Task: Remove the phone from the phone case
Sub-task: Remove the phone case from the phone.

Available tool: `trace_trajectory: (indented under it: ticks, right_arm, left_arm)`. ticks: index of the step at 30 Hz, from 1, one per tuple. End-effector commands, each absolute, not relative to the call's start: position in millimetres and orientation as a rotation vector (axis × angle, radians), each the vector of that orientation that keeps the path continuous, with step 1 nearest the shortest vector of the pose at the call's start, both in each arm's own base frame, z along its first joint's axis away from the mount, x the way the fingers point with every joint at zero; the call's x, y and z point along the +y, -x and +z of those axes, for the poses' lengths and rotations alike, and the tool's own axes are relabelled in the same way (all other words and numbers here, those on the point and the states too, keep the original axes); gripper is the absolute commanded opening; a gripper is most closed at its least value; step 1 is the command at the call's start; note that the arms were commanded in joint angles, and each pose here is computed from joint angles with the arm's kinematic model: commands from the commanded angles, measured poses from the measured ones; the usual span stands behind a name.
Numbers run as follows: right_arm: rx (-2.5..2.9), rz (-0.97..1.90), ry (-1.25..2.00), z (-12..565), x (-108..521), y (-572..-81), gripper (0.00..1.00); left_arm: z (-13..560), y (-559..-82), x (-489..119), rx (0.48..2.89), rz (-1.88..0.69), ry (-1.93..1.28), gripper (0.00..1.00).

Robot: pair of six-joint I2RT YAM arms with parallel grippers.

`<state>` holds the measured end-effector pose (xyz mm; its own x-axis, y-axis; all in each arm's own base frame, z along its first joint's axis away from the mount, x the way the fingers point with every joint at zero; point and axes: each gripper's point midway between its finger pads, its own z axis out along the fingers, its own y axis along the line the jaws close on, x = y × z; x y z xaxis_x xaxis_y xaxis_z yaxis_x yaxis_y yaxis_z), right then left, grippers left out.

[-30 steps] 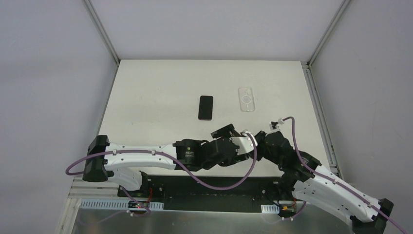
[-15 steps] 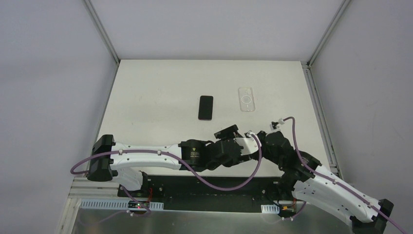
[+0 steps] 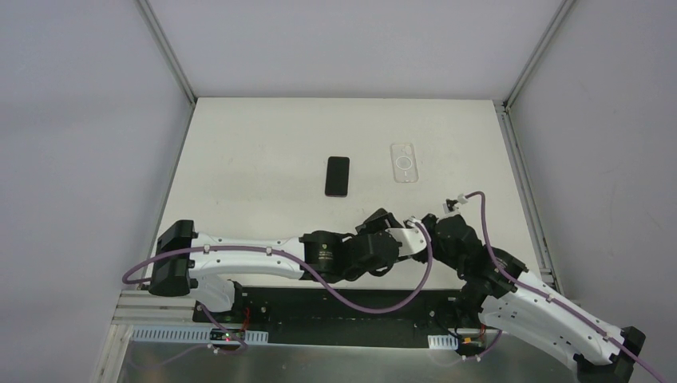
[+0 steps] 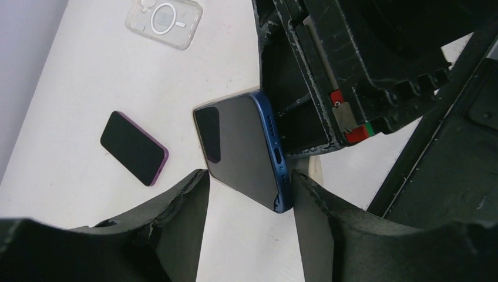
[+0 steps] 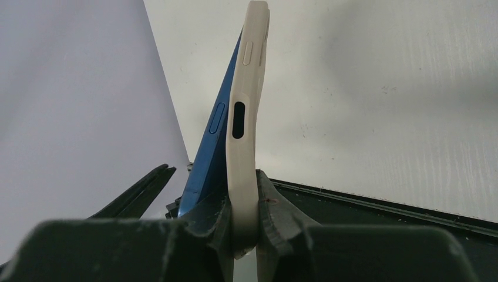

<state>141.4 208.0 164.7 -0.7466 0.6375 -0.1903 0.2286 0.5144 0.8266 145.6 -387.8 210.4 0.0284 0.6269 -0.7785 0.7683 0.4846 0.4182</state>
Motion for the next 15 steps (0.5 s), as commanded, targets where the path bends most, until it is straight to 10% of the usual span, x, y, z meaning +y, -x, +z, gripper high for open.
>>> trace_trajectory:
  ticks: [1,15]
  right_arm:
    - [2.166,1.331,-0.699,208.0,220.7,-144.3,0.0]
    - [2.141,1.245,-0.696,199.9,204.9,-146.8,0.0]
  left_arm:
    - [212.8,-162.3,-386.0,1.672,-0.068,-1.154,0.52]
    - [218.3,-165.8,-384.6,1.68,-0.097,-1.121,0.0]
